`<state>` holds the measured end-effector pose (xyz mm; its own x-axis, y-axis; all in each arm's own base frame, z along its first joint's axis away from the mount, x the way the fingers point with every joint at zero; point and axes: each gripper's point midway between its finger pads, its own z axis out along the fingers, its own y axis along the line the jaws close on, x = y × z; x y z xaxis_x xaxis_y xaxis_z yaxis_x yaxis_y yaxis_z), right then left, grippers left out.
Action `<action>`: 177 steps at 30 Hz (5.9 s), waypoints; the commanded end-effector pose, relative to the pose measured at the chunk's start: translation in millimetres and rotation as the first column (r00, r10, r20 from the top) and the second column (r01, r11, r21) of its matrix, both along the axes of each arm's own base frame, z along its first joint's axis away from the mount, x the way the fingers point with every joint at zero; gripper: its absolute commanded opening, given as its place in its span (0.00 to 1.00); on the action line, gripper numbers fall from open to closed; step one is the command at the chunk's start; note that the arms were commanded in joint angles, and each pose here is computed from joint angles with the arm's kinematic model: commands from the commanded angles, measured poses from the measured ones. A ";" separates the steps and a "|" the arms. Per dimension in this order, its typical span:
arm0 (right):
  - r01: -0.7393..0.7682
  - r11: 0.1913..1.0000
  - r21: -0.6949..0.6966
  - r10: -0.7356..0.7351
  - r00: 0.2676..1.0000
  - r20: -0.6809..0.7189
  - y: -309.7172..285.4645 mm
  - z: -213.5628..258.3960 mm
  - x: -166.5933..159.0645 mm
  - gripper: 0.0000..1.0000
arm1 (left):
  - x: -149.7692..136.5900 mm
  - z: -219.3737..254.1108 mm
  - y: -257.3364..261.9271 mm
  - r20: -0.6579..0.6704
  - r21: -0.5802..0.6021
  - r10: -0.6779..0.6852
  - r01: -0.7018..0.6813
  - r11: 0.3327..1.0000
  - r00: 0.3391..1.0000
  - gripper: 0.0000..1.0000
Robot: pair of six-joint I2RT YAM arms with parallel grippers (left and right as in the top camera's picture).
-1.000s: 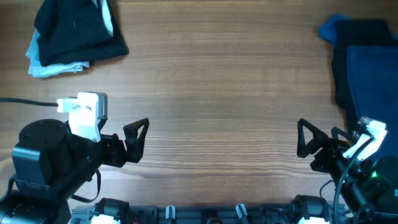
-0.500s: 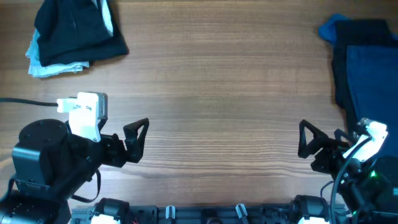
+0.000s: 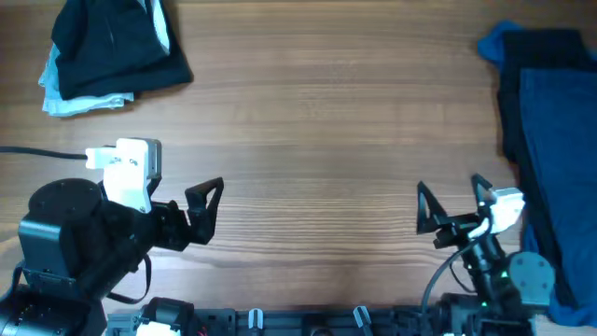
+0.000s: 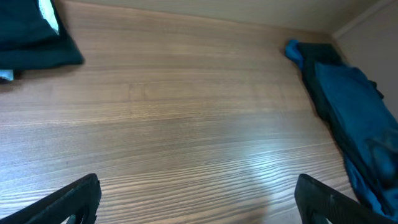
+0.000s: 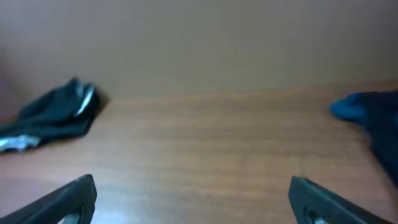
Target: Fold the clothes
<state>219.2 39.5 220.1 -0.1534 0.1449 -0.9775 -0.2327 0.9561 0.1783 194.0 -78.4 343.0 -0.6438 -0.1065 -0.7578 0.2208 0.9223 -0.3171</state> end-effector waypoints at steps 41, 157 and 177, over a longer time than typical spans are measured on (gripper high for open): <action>0.125 0.991 -0.043 -0.117 0.983 0.143 -18.9 -41.6 26.0 1.00 | -0.7 -1.6 -4.1 -0.013 -0.017 -0.013 0.013 1.000 1.000 1.00; 0.125 0.991 -0.043 -0.117 0.983 0.142 -18.9 -41.9 26.0 1.00 | 51.4 -183.0 64.0 0.518 -0.115 0.303 -0.285 0.951 0.800 1.00; 0.124 0.991 -0.043 -0.117 0.983 0.139 -18.9 -42.5 26.2 1.00 | 51.4 -183.0 64.0 0.518 -0.116 0.303 -0.285 0.951 0.800 1.00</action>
<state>245.5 21.7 175.8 -0.0149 0.1158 -0.9932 -0.1410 0.9831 0.1167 245.5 -17.8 161.0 -0.0884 -0.2546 -0.9630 0.0969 0.9600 -0.2627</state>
